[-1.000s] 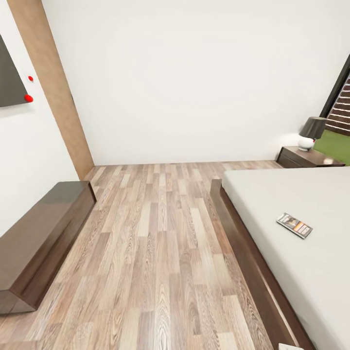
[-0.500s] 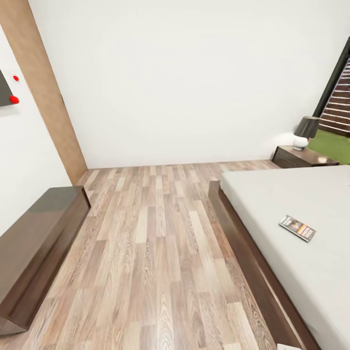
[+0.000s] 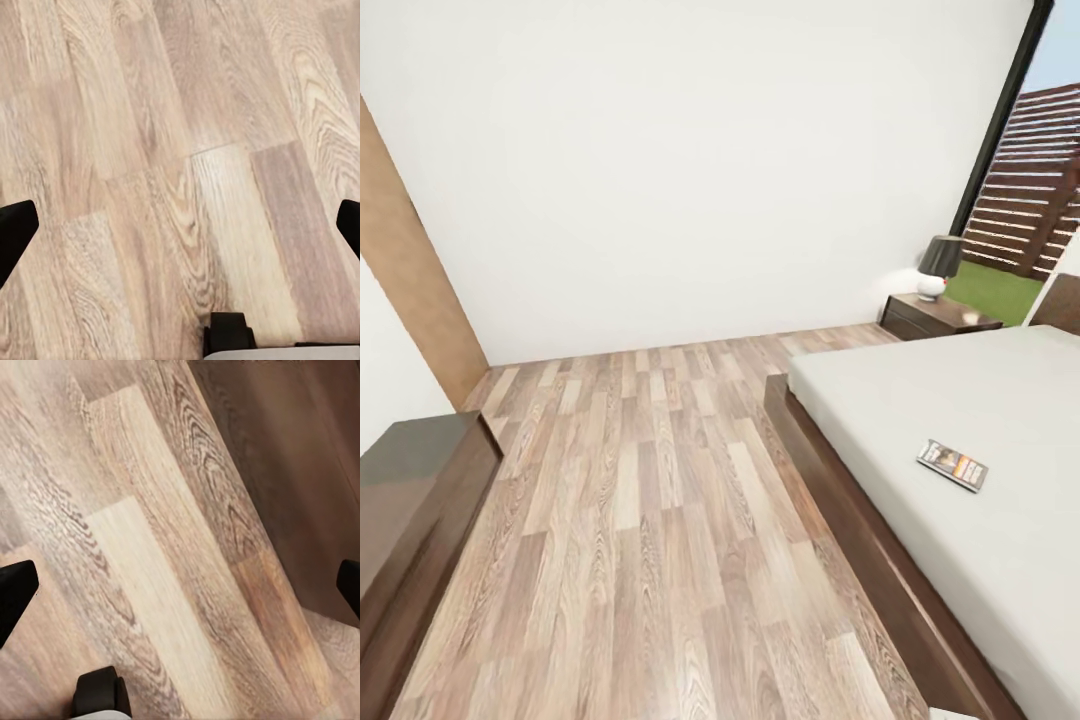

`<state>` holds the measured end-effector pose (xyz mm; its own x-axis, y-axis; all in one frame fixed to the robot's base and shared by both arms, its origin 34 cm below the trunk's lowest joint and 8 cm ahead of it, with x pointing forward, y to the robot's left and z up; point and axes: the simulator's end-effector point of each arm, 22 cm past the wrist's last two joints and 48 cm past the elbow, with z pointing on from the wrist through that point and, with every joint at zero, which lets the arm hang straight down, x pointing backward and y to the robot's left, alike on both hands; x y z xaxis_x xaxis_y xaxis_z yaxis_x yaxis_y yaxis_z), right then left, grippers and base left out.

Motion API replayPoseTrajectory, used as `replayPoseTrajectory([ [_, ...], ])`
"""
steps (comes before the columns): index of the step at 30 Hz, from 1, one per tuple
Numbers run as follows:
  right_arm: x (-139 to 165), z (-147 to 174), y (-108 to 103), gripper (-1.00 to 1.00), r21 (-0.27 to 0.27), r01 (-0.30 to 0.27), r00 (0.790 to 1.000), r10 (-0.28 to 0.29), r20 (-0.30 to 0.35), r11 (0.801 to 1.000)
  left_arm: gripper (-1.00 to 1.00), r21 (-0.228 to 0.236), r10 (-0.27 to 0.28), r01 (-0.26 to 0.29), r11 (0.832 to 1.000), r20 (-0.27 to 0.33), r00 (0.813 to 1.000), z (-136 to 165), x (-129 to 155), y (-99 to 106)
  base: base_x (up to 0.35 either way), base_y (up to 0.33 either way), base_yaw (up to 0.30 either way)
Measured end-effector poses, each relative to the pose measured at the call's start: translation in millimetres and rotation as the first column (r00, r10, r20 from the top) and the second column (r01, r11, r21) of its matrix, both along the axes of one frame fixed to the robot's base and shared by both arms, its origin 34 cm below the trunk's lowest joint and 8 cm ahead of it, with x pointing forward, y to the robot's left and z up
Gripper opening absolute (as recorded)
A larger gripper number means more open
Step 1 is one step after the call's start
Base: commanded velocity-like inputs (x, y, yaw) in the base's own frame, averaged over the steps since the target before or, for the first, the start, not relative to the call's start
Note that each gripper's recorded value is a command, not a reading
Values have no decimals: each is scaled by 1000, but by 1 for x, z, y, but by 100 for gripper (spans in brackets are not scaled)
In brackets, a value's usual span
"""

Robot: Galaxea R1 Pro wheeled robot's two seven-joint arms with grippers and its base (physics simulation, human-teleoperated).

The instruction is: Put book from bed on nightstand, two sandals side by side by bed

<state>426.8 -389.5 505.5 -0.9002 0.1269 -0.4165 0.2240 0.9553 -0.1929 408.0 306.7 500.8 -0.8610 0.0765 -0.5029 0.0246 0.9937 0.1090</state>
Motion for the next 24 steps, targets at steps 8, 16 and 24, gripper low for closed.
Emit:
replayPoseTrajectory([
  [8,0,0,0,100,0,0,1000,0,0,1000,100,0,0,0,1000,1,1000,0,0,0,262,223,-281],
  [16,0,0,1,100,1,-1,1000,1,-1,1000,100,-1,-1,1,1000,2,1000,0,0,-1,263,223,-282],
  [24,0,0,0,100,0,-1,1000,1,-1,1000,100,0,-1,1,1000,3,1000,0,1,0,263,224,-282],
])
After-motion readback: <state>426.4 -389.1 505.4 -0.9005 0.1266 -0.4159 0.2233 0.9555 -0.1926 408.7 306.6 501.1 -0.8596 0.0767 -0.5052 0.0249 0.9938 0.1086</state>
